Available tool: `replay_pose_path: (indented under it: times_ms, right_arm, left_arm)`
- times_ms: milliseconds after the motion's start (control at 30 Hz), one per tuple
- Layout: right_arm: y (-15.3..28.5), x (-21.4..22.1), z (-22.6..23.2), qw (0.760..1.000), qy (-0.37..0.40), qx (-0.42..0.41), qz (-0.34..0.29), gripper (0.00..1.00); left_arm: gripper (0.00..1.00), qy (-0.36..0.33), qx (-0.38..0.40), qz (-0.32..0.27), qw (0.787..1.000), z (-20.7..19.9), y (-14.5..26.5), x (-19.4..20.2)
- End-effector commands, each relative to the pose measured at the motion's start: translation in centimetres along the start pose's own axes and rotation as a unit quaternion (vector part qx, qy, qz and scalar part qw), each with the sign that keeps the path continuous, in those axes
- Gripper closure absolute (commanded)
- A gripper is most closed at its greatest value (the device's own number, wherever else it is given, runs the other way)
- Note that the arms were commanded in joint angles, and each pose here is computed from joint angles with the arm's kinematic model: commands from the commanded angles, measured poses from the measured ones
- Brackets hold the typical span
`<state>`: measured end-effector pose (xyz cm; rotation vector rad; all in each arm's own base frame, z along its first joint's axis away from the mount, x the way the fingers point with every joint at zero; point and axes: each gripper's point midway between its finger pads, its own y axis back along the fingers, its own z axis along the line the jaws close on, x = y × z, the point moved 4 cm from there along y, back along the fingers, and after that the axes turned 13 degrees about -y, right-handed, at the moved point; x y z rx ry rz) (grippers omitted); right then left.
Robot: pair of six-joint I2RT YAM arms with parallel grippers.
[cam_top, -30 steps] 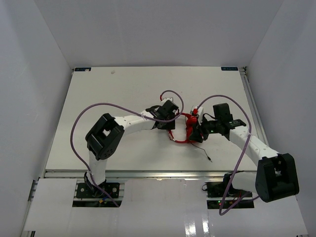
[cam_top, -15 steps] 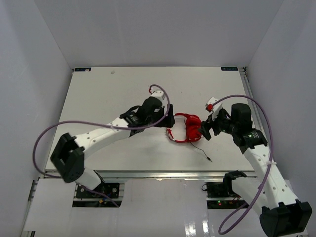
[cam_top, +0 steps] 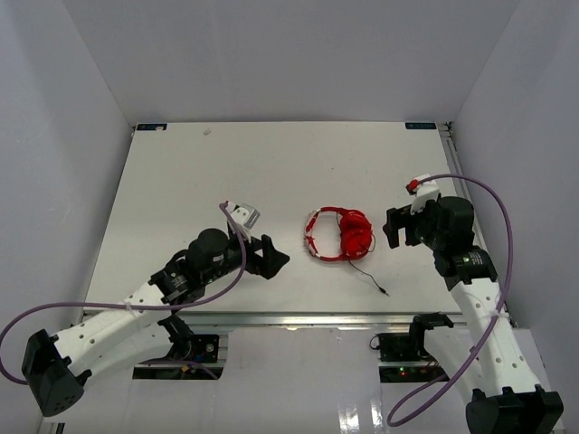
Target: Wrap the headphones
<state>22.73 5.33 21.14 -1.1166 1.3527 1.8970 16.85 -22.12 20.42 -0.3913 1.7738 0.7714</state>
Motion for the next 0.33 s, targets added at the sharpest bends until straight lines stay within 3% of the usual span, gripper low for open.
replay_pose_path:
  times_ms: [0,300]
  right_arm:
    - [-0.36,0.76,-1.4,0.998,-0.038,0.051,-0.023,0.1]
    - [-0.57,1.56,-1.59,0.997,-0.042,0.052,-0.028,0.1]
  left_arm:
    - [0.02,-0.013,0.029,-0.021,0.999,-0.53,0.94,-0.1]
    - [0.02,0.006,0.052,-0.032,0.998,-1.26,0.91,-0.17]
